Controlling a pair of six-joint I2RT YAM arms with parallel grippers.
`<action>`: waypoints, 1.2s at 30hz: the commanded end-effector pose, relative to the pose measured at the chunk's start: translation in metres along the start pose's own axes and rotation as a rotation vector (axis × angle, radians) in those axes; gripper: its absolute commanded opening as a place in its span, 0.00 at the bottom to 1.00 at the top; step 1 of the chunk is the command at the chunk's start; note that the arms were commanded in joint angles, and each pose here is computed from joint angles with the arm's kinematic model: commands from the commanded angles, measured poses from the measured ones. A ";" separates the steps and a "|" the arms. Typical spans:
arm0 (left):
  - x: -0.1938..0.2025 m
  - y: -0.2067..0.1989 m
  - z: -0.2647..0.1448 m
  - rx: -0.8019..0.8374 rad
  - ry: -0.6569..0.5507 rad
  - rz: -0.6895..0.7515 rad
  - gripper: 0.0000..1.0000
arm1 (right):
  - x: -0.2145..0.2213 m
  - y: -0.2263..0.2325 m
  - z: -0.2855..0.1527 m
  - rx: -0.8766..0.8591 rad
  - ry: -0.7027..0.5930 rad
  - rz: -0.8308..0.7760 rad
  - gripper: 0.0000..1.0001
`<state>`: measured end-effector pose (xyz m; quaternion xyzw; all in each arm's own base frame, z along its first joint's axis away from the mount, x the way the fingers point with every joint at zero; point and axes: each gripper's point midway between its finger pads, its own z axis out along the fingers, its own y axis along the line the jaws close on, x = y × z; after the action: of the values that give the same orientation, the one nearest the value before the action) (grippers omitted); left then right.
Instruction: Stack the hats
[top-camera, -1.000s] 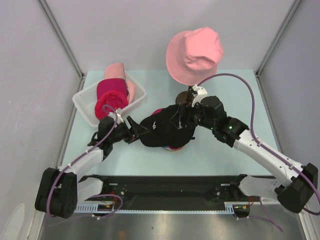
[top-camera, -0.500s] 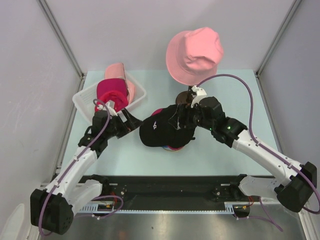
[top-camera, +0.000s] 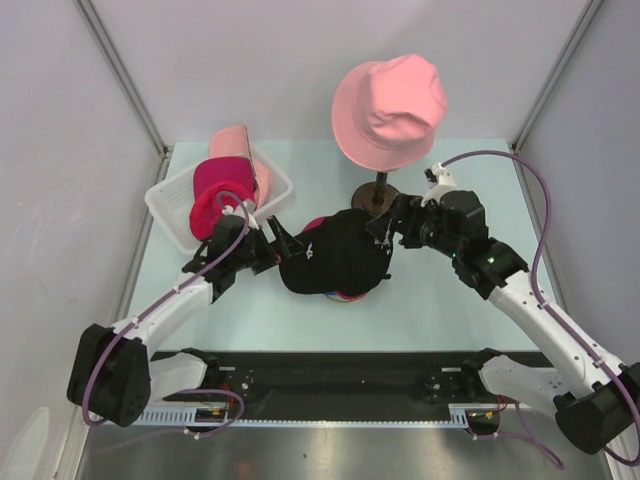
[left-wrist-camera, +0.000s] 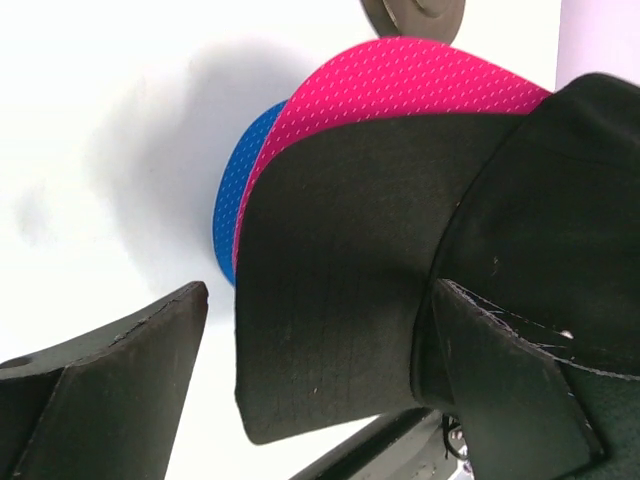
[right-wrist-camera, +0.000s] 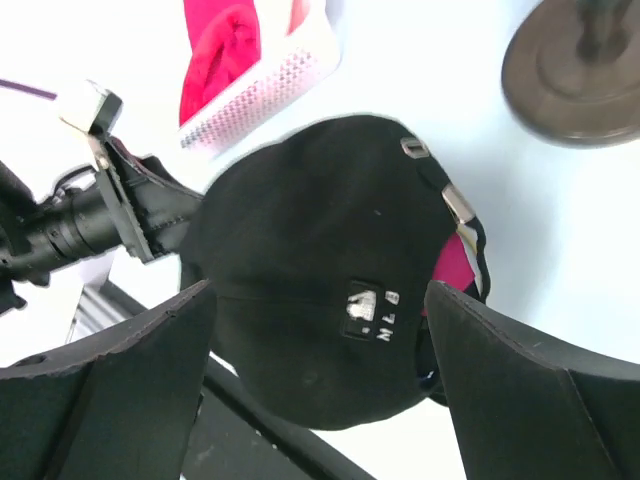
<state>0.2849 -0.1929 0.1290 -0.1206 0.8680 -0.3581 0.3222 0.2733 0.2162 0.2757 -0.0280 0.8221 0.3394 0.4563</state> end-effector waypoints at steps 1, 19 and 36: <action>-0.019 -0.028 0.004 0.095 -0.051 0.017 0.99 | 0.031 -0.004 0.016 -0.080 0.095 0.100 0.89; -0.074 -0.038 -0.025 -0.112 -0.161 0.165 1.00 | 0.052 -0.029 0.017 -0.019 0.157 0.169 0.88; -0.201 0.051 -0.046 -0.678 -0.321 0.420 1.00 | 0.003 -0.049 -0.035 0.113 -0.049 0.088 0.89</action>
<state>0.3928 -0.0697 0.2348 -0.1137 0.8665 -0.0386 0.4844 0.2539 0.1729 0.2375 0.0332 0.8421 0.3325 0.4234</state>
